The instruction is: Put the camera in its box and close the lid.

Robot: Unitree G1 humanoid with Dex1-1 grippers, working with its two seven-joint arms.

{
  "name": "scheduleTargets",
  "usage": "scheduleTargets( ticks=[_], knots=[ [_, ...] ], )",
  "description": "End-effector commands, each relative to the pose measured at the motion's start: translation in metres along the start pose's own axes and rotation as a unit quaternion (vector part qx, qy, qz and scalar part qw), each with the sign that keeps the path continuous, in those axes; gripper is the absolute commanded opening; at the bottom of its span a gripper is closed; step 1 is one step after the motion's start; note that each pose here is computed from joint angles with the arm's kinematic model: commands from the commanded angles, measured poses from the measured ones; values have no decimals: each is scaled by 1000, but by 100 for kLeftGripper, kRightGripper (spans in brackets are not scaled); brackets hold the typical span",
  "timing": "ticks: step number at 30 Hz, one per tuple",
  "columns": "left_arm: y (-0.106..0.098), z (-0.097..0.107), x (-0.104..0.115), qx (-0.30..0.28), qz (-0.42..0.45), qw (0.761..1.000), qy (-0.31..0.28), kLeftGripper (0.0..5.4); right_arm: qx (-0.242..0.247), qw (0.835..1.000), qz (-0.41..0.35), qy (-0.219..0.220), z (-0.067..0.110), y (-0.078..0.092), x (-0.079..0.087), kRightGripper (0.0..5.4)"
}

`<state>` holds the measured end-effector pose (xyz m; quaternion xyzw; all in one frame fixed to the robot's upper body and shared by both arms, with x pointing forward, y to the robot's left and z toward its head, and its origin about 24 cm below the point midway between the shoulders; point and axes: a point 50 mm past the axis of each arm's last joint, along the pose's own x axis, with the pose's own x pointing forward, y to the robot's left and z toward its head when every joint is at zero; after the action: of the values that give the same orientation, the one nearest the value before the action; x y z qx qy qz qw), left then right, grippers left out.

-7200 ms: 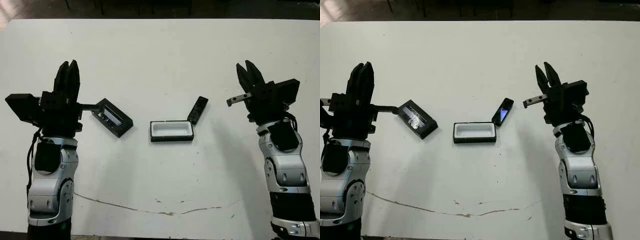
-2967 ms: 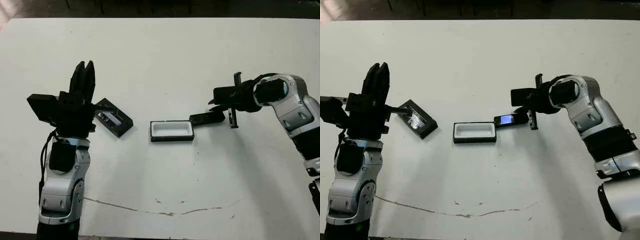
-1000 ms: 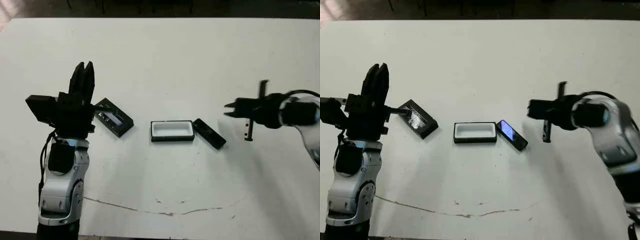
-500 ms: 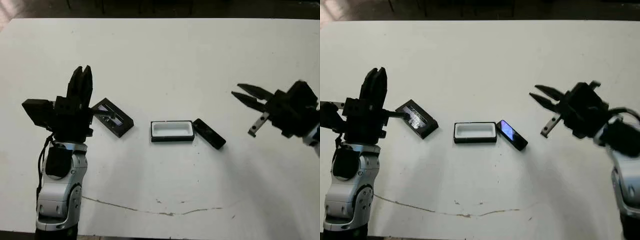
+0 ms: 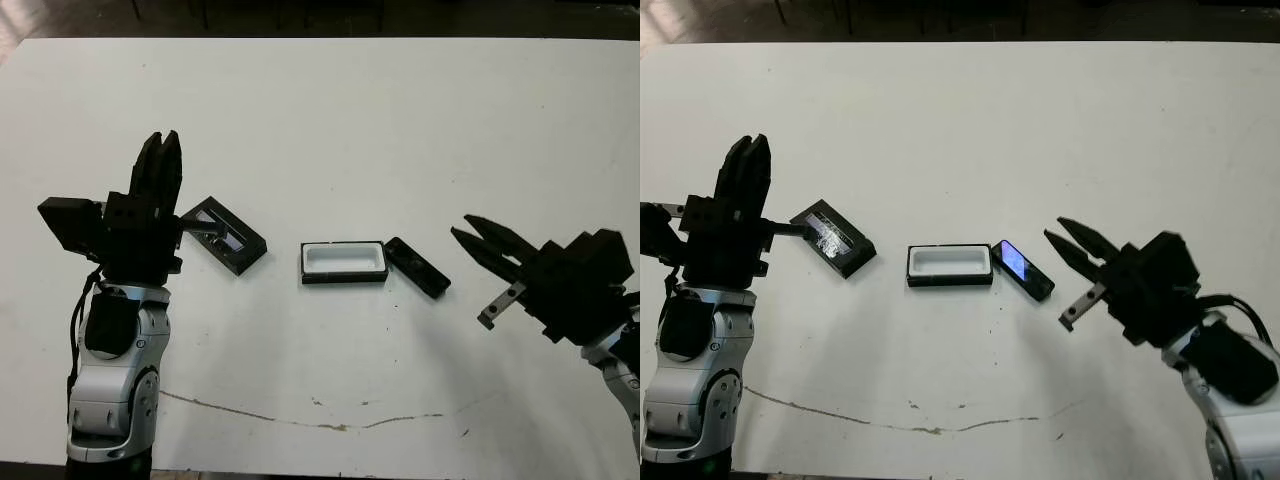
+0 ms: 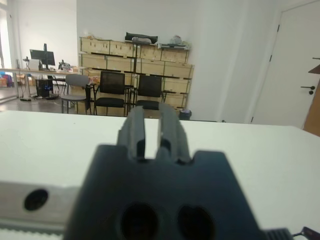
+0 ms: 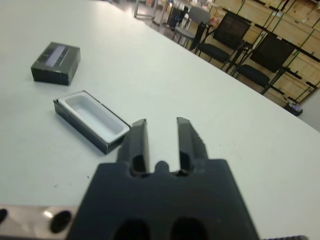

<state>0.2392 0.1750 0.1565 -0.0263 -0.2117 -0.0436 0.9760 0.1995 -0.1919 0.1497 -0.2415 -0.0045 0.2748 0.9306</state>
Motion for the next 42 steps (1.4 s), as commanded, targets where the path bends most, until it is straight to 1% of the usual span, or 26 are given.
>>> scheduleTargets(
  ticks=[1,8,16,20,26,31,38,42],
  knots=[
    [3,-4,-3,4,3,1000,18,0,5,999,7,32,-7,4,-1,120],
    [3,-4,-3,17,5,1000,17,0,25,999,22,42,-14,8,2,273],
    [4,-5,-4,18,5,1000,19,0,14,997,37,69,-20,9,7,445],
    [4,-4,-4,16,5,1000,19,0,20,996,42,83,-22,11,8,533],
    [4,-4,-5,11,4,1000,22,0,34,993,44,104,-28,17,9,539],
    [4,-3,-5,15,5,1000,23,0,60,990,44,119,-36,21,10,539],
    [5,-4,-5,18,6,1000,25,0,58,988,50,136,-42,19,12,539],
    [5,-4,-5,16,2,1000,25,0,59,985,51,154,-46,19,13,539]
  ],
)
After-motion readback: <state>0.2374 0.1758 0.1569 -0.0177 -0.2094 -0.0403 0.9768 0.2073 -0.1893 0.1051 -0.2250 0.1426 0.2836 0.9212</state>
